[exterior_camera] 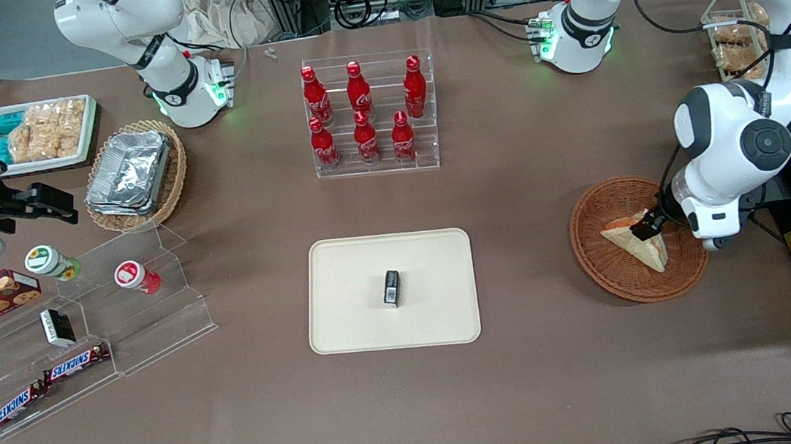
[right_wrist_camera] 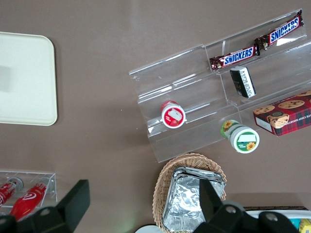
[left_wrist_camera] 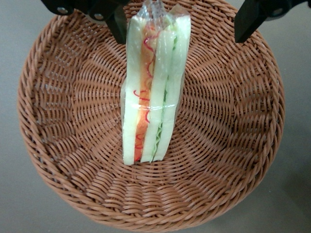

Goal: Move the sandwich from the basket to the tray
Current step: 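Close the left gripper on the sandwich and lift it from the basket, then carry the sandwich with the left gripper over to the cream tray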

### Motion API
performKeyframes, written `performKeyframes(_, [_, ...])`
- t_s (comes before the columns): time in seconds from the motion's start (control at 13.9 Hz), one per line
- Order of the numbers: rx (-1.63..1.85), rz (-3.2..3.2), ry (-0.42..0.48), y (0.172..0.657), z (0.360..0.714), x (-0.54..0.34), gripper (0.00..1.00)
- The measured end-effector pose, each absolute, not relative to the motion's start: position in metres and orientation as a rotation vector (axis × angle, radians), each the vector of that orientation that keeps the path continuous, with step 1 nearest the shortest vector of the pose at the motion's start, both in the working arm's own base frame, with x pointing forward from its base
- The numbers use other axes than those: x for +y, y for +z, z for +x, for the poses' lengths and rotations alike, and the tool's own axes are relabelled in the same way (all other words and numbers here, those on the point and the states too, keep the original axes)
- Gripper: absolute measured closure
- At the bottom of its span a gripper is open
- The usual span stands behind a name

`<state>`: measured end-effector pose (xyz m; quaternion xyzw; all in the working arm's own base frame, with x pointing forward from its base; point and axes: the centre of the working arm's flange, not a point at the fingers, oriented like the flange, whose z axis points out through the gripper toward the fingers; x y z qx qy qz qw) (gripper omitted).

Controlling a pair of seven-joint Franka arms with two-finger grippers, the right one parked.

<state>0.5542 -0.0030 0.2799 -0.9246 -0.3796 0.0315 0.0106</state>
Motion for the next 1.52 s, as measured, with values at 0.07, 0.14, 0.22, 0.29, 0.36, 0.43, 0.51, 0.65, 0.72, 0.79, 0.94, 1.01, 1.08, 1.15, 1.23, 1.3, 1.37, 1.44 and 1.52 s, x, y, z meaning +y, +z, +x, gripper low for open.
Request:
performKeyframes(0.07, [-1.189, -2.885, 0.098, 0.276, 0.555, -0.002, 0.00])
performKeyframes(0.14, [-1.200, -2.888, 0.086, 0.272, 0.556, -0.002, 0.00])
performKeyframes(0.22, [-1.218, -2.887, 0.075, 0.266, 0.558, -0.003, 0.00])
performKeyframes(0.29, [-1.244, -2.883, 0.064, 0.259, 0.559, -0.003, 0.01])
performKeyframes(0.36, [-1.278, -2.874, 0.053, 0.253, 0.561, -0.004, 0.04])
performKeyframes(0.43, [-1.315, -2.861, 0.049, 0.248, 0.562, -0.007, 0.16])
performKeyframes(0.51, [-1.345, -2.851, 0.048, 0.245, 0.563, -0.010, 0.26])
performKeyframes(0.65, [-1.386, -2.839, 0.039, 0.248, 0.566, -0.018, 0.48])
performKeyframes(0.72, [-1.417, -2.830, 0.029, 0.251, 0.569, -0.021, 0.57])
performKeyframes(0.79, [-1.444, -2.822, 0.018, 0.254, 0.572, -0.023, 0.61])
performKeyframes(0.94, [-1.460, -2.821, 0.006, 0.266, 0.580, -0.027, 0.66])
performKeyframes(1.01, [-1.458, -2.813, 0.030, 0.275, 0.586, -0.030, 0.67])
performKeyframes(1.08, [-1.444, -2.804, 0.070, 0.291, 0.593, -0.036, 0.70])
performKeyframes(1.15, [-1.419, -2.798, 0.114, 0.312, 0.601, -0.043, 0.76])
performKeyframes(1.23, [-1.390, -2.797, 0.148, 0.339, 0.609, -0.054, 0.80])
performKeyframes(1.3, [-1.362, -2.799, 0.174, 0.372, 0.617, -0.064, 0.80])
performKeyframes(1.37, [-1.334, -2.798, 0.193, 0.406, 0.622, -0.073, 0.80])
performKeyframes(1.44, [-1.307, -2.800, 0.203, 0.442, 0.626, -0.082, 0.80])
performKeyframes(1.52, [-1.277, -2.813, 0.197, 0.479, 0.627, -0.094, 0.80])
